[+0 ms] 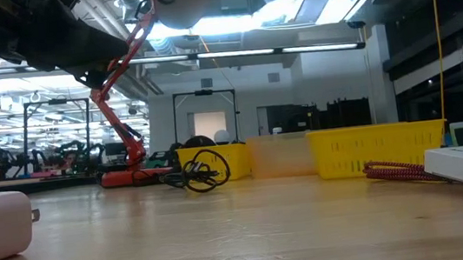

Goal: Pick and place items into bin
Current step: Put the white box into the orange bin

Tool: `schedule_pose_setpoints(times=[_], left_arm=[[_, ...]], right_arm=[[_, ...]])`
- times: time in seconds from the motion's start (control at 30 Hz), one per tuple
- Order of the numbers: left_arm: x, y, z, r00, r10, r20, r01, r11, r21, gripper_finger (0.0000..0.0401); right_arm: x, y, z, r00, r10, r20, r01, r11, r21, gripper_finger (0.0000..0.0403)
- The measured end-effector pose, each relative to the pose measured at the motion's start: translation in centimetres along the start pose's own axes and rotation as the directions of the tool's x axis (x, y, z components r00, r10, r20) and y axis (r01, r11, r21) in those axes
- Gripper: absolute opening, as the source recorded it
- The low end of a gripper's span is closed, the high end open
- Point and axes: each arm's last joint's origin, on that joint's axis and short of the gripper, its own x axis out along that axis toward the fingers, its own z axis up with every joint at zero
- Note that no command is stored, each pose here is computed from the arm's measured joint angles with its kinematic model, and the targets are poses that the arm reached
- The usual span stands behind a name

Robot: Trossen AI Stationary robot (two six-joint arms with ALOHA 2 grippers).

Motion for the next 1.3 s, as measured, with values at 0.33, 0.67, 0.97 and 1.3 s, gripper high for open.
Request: schedule_pose_setpoints(times=[0.33,0.67,0.97,1.3], left_arm=[[0.0,0.0,0.0,1.000,0.000,0.000,0.000,1.000,0.000,0.0006],[0.0,0.0,0.0,1.000,0.000,0.000,0.000,1.000,0.000,0.0006],[0.0,0.0,0.0,1.000,0.000,0.000,0.000,1.000,0.000,0.0006],[0.0,0.0,0.0,1.000,0.000,0.000,0.000,1.000,0.000,0.0006]], right_arm=[[0.8,0.0,-0.1,1.000,0.005,0.009,-0.005,1.000,0.000,0.0228],[1.0,-0.3,-0.2,1.000,-0.025,0.008,0.025,0.999,-0.024,0.0162],[1.0,-0.3,-0.3,1.000,-0.017,0.001,0.017,0.998,-0.067,0.0032],[1.0,0.0,-0.1,1.000,0.012,0.019,-0.010,0.996,-0.088,0.0022]])
